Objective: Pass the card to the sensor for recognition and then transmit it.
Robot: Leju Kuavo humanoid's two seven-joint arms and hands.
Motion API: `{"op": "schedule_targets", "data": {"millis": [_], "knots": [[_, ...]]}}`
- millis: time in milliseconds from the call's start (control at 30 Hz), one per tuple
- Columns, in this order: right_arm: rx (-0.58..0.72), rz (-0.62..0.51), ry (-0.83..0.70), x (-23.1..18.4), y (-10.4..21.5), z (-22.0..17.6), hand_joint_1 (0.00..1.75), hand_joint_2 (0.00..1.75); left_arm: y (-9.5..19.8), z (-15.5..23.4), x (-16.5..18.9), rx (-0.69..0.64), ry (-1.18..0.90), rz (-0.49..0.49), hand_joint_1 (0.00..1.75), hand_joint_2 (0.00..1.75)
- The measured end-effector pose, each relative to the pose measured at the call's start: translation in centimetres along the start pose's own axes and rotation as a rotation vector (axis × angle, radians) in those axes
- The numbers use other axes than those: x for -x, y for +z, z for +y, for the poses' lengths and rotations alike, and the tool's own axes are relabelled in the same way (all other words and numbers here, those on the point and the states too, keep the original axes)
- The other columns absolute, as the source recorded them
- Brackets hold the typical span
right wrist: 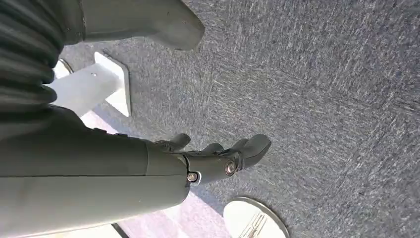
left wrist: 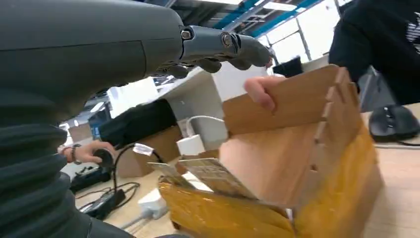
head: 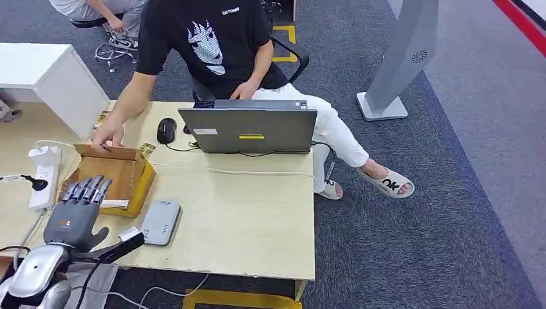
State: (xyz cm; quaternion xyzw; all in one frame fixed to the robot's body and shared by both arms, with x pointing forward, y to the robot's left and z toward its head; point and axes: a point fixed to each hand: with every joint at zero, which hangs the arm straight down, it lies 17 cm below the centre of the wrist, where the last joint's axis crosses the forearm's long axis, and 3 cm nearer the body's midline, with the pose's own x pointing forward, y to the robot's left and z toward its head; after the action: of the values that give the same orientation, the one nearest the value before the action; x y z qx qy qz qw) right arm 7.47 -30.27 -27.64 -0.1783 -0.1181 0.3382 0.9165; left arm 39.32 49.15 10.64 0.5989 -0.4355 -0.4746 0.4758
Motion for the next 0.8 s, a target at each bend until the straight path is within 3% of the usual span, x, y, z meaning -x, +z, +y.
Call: {"op": "schedule_targets", "data": {"millis": [367,800], "knots": [[-0.012,0.005,0.022,-0.1,-0.1,0.0,0.00,1.75,-2.7,-1.1,-3.2,0.061,0.027,-0.063,0.00,1.75],[-0.016,0.001,0.038,-0.1,-0.2,0.0,0.00,1.75,-2.6,-3.4,-3.1,0.154,0.039,-0.069,0.00,1.75]]}}
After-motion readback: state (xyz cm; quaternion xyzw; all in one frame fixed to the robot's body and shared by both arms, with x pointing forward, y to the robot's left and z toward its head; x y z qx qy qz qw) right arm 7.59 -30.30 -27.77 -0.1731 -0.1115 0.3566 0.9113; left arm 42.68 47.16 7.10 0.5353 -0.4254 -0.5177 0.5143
